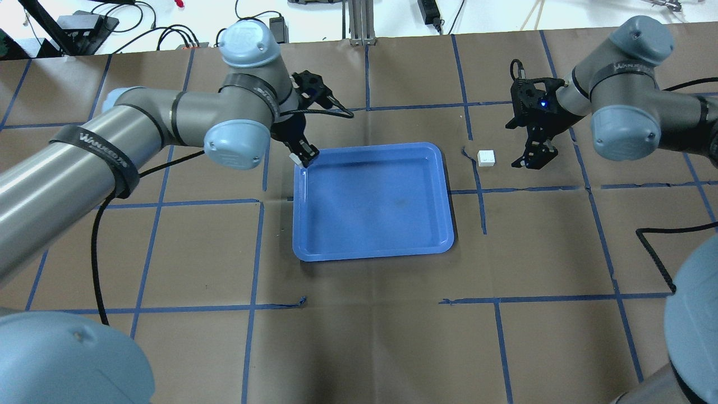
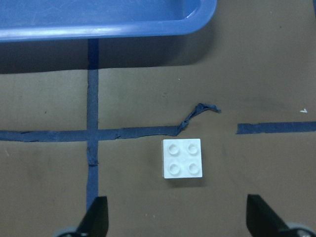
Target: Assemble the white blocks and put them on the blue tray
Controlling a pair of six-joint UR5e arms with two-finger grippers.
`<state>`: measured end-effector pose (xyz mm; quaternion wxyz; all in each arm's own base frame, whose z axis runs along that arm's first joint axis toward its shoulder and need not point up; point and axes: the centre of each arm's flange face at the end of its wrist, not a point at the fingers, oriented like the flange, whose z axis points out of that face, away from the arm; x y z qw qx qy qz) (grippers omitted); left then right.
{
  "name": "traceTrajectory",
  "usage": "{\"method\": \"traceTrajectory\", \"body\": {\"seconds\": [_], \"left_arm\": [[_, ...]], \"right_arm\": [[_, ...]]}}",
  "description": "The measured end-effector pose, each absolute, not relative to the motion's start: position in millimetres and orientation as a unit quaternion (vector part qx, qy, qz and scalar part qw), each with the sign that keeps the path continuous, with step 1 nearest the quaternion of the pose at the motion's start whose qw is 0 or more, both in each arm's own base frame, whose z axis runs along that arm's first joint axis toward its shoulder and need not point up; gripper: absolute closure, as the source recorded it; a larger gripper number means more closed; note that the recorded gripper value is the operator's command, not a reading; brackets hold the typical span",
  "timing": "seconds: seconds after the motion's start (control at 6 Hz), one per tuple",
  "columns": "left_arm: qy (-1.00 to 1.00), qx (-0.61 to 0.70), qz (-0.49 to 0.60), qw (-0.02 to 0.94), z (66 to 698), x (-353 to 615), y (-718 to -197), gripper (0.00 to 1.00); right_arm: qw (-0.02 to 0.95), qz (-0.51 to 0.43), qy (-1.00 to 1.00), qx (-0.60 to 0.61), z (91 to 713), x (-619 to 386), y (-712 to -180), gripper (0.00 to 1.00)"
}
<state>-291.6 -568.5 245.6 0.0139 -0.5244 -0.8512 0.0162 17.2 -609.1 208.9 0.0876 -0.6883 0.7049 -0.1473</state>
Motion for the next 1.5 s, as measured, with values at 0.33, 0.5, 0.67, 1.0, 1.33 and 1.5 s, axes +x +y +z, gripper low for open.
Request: {"method": "traceTrajectory", "body": {"seconds": [0.33,0.5,0.67,1.0,1.33,1.5], "left_arm": [[-0.772,-0.635,0.006,0.024,226,-324,-545,0.75],[-0.759,-0.651,0.007,0.028,214,-334,-541,0.68],[-0.751,-0.659,0.019,0.038,200,-348,-540,0.66],[-0.739,-0.671,0.031,0.057,181,-375,-529,0.65],[-0.738,-0.671,0.031,0.058,180,-379,-525,0.57],[-0.738,-0.672,0.031,0.057,183,-379,-525,0.57]], "right_arm": [[0.108,-0.163,0.704,-0.683,181,20,-615,0.01],[0.113,-0.166,0.703,-0.683,171,20,-615,0.01],[0.117,-0.165,0.702,-0.683,164,21,-614,0.03],[0.112,-0.168,0.700,-0.685,162,22,-614,0.29],[0.102,-0.174,0.697,-0.688,164,21,-616,0.49],[0.100,-0.175,0.697,-0.688,165,21,-617,0.56]]}}
